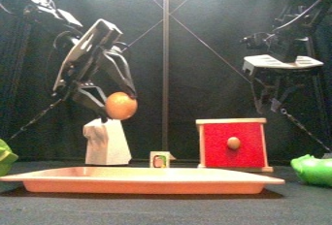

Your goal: Put egg above starfruit

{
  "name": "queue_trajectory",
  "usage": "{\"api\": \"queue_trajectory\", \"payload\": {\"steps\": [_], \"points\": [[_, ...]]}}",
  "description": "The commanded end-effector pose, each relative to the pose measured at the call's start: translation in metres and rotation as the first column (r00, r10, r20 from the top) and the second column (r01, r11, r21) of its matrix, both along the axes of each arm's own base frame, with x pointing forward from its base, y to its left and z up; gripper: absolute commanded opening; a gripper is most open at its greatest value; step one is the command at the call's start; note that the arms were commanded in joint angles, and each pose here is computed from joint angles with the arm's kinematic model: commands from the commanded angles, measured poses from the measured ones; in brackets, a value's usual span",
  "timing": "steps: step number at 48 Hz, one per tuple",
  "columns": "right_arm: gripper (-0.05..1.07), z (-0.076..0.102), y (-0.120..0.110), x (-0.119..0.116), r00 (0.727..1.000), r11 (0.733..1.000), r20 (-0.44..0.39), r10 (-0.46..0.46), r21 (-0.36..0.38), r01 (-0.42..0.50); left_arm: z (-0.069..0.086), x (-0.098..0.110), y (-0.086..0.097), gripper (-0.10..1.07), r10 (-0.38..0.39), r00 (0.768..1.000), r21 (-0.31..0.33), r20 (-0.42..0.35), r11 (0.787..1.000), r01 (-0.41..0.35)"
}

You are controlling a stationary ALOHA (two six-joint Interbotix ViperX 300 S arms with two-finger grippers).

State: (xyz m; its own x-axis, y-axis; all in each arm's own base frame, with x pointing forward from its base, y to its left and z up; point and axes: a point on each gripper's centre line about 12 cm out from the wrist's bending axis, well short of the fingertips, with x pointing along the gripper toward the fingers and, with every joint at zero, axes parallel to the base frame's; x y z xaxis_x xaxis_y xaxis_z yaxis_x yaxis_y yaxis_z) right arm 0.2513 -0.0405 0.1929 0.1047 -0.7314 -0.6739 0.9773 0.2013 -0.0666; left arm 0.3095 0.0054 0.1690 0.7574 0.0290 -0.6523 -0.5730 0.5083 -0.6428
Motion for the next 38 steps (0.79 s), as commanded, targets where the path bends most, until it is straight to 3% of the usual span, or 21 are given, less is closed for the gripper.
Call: {"api": "queue_trajectory", "payload": {"steps": [1,17,38], "points": [[0.79,0.008,-0.001,0.000,1.000,1.000,0.030,-0.001,0.002,0.001,0.008,-0.007,0.009,0.71,0.022,0.999,-0.002,0.043,1.000,-0.022],[0.79,0.007,-0.001,0.000,1.000,1.000,0.030,0.001,0.004,-0.001,-0.015,-0.044,0.037,0.71,0.122,0.992,0.009,-0.019,0.993,-0.122],[0.79,0.006,-0.001,-0.001,1.000,1.000,0.027,0.000,0.003,0.000,-0.040,-0.073,0.063,0.72,0.223,0.969,0.023,-0.105,0.975,-0.222]]}}
